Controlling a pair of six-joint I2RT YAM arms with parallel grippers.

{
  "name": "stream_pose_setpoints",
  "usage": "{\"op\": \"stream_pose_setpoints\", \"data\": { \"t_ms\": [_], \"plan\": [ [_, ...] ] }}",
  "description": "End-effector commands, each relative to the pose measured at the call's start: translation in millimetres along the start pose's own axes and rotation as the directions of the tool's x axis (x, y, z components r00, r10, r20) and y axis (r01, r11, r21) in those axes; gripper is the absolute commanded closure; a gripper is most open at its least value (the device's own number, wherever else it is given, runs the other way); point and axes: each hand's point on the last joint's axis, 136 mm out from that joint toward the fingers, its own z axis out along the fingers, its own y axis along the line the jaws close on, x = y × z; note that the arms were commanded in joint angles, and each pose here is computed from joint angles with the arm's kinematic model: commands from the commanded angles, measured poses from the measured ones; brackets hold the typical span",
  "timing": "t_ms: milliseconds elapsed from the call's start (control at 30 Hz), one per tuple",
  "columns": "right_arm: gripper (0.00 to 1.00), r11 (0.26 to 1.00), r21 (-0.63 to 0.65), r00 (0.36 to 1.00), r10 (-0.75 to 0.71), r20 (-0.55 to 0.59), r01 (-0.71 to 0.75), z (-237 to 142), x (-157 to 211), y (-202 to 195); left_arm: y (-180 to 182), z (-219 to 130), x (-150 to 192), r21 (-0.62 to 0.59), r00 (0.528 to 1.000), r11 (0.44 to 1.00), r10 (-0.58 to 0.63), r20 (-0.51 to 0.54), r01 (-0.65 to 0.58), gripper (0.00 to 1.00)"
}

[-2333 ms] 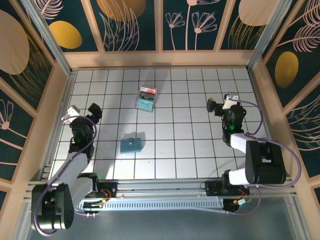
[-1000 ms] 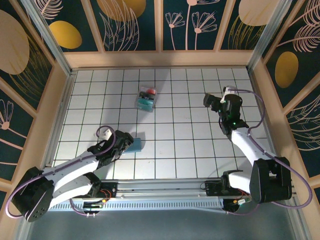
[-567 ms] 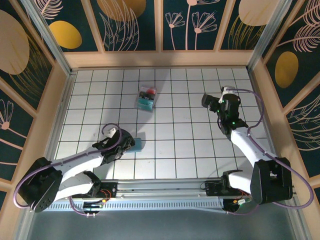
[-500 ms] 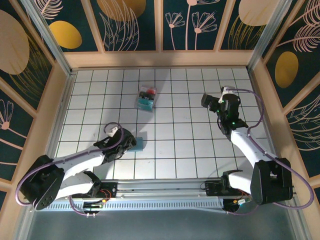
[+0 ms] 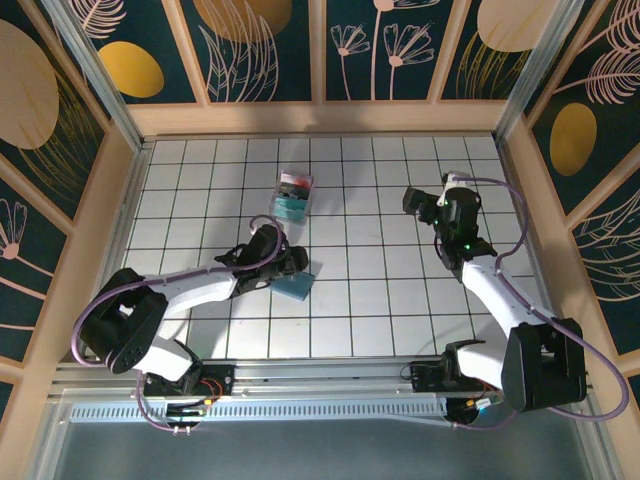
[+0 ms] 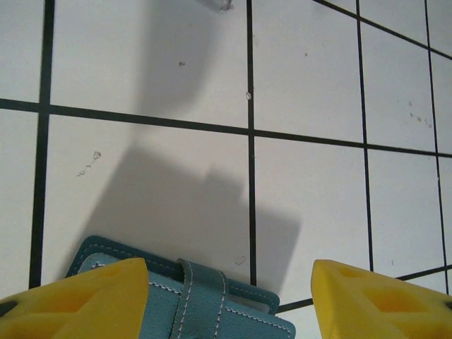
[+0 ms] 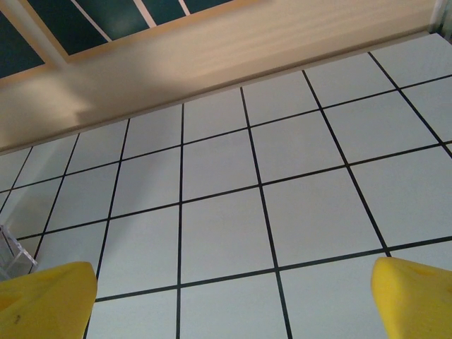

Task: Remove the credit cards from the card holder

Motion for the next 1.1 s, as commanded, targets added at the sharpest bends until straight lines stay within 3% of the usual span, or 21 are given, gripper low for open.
{"op": "stream_pose_setpoints", "data": {
  "t_ms": [0, 167, 333, 767, 1067],
  "plan": [
    [0.01, 1.000, 0.008, 0.999, -0.002, 0.048, 0.001, -9.0, -20.4, 3.8, 11.5, -16.6, -9.1, -0.094, 0.997, 0.993, -0.066, 0.039, 0.069, 0.37],
    [0.01, 1.000, 0.015, 0.999, 0.005, 0.037, -0.006, -8.9, -20.1, 2.9, 30.6, -33.5, 5.3, -0.127, 0.962, 0.953, -0.270, 0.046, 0.274, 0.44],
    [0.01, 0.999, 0.024, 1.000, 0.021, -0.005, -0.021, -5.2, -19.0, 3.8, 46.8, -34.9, 45.1, -0.148, 0.909, 0.903, -0.414, -0.056, 0.403, 0.56],
    [0.01, 1.000, 0.006, 1.000, -0.005, 0.000, 0.005, -12.5, -25.7, 8.1, 42.1, -14.7, 61.5, -0.175, 0.899, 0.902, -0.418, -0.130, 0.395, 0.47],
    [0.01, 1.000, -0.008, 1.000, 0.006, 0.000, -0.006, -9.8, -25.9, 10.8, 18.7, -1.7, 41.8, -0.109, 0.944, 0.950, -0.304, -0.125, 0.291, 0.42]
  ]
}}
